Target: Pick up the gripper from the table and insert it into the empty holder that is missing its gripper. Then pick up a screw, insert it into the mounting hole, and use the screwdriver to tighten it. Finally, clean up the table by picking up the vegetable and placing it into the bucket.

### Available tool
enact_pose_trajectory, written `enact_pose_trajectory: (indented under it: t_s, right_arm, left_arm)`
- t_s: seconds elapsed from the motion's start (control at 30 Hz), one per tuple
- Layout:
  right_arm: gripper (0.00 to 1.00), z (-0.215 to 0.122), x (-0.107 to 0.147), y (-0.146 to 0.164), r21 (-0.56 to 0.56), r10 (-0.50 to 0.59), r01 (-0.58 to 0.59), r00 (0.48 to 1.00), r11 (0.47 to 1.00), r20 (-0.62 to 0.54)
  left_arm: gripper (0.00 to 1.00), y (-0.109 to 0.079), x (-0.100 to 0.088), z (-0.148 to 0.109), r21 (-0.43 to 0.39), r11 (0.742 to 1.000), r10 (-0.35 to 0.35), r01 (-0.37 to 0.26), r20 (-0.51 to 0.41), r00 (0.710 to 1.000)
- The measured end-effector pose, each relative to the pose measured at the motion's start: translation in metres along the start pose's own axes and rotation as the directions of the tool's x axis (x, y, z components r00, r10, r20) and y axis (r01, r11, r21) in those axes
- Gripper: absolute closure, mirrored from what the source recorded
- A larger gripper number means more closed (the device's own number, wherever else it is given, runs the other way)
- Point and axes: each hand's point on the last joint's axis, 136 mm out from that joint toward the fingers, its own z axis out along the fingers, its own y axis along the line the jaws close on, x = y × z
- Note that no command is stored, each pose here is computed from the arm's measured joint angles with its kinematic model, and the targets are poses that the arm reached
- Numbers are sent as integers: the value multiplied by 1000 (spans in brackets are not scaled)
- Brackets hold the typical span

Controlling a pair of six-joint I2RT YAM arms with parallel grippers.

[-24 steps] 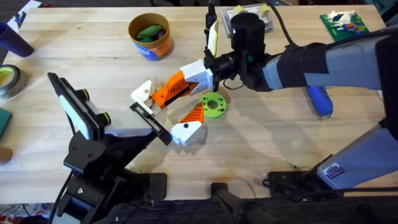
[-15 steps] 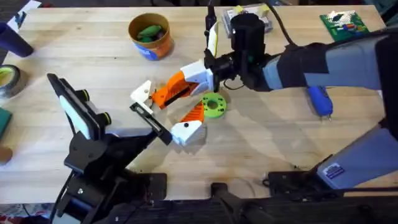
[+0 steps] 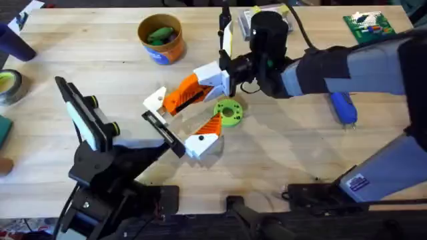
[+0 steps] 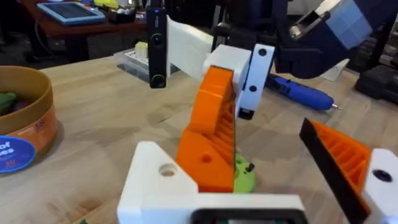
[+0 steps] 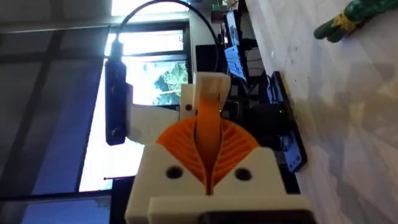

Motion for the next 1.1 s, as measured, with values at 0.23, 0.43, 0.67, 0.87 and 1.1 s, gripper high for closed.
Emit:
enact_pose_trajectory:
  t_s: [0.23, 0.43, 0.67, 0.87, 1.1]
  right_arm:
    - [986, 0, -1, 0, 1, 14, -14, 1000, 1000, 5]
    - [987, 0, -3, -1, 4, 19, -19, 1000, 1000, 20]
    - [985, 1, -6, -2, 8, 11, -11, 999, 1000, 38]
    - [987, 1, -8, -2, 11, 3, -4, 999, 1000, 52]
    - [986, 0, -10, -2, 11, 2, -3, 998, 1000, 58]
  left_arm:
    - [10, -5, 0, 0, 27, 1000, 0, 0, -3, 1000]
    - [10, -6, 1, 0, 34, 999, 0, 0, -4, 1000]
    - [10, -5, 1, 0, 30, 1000, -1, 1, -4, 1000]
    - [10, -4, 0, 0, 27, 1000, -1, 1, -3, 1000]
    - [10, -5, 1, 0, 30, 1000, -1, 1, -4, 1000]
